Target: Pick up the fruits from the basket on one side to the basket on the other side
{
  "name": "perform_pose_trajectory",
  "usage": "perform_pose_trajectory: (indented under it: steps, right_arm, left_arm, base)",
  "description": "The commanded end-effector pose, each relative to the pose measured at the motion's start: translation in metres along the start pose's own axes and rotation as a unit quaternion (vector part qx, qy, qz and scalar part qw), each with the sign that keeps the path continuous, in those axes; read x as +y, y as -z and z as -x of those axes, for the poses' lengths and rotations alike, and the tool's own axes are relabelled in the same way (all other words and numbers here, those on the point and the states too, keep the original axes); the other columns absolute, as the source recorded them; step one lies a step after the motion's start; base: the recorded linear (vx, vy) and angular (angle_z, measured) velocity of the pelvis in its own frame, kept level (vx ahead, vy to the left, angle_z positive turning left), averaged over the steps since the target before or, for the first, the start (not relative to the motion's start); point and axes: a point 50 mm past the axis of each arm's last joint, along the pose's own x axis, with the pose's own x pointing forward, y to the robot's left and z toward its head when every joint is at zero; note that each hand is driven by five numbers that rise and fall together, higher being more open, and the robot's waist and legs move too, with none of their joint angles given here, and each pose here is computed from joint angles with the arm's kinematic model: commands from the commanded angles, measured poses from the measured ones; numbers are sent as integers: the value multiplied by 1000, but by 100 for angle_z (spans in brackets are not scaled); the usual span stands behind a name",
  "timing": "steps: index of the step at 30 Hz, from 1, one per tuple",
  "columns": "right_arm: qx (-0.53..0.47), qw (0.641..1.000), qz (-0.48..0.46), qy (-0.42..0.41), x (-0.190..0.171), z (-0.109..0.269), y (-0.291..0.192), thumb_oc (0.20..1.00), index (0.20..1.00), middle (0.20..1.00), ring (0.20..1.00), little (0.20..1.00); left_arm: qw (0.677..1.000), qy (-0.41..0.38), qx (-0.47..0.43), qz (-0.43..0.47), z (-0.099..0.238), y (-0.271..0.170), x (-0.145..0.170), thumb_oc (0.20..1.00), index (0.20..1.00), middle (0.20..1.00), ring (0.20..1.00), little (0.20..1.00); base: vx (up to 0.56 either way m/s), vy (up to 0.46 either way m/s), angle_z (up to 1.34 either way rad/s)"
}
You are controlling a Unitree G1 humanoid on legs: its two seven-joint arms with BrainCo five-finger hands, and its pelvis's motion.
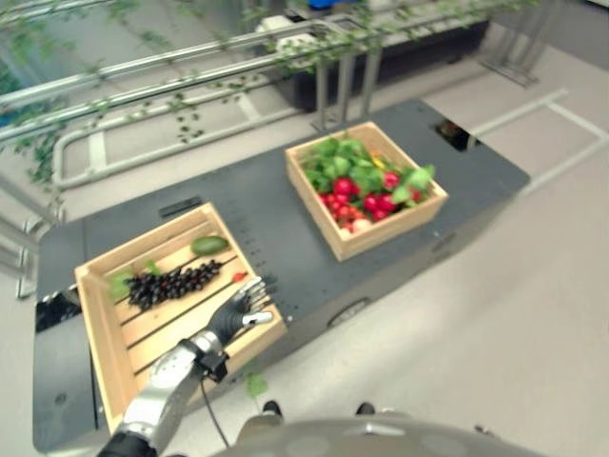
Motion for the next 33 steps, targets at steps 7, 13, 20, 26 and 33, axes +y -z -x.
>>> perform_pose_trajectory:
  steps: [7,13,20,26,33]
  right_arm:
    - [-30,1000,5,-7,3,-5,-28,1000,1000,1000,1000,1000]
    - [-30,999,-11,-11,7,-5,-28,1000,1000,1000,1000,1000]
    - [-14,1000,0,-14,4,-4,-18,1000,1000,1000,1000,1000]
    - [-5,1000,13,-19,3,-2,-9,1000,1000,1000,1000,1000]
    - [-17,999,23,-28,6,-2,-13,1000,1000,1000,1000,1000]
  left_arm:
    - [999,5,-32,-29,12,-16,1,1000,1000,1000,1000,1000]
    - [999,4,-33,-36,12,-19,4,1000,1000,1000,1000,1000]
    - [998,5,-34,-47,13,-22,6,1000,1000,1000,1000,1000]
    - [999,5,-25,-42,15,-17,5,1000,1000,1000,1000,1000]
    - [999,6,-22,-43,16,-16,4,1000,1000,1000,1000,1000]
  base:
    - [38,267,19]
    - [26,171,28]
    - [78,-18,53]
    - [92,-115,41]
    - [62,-88,21]
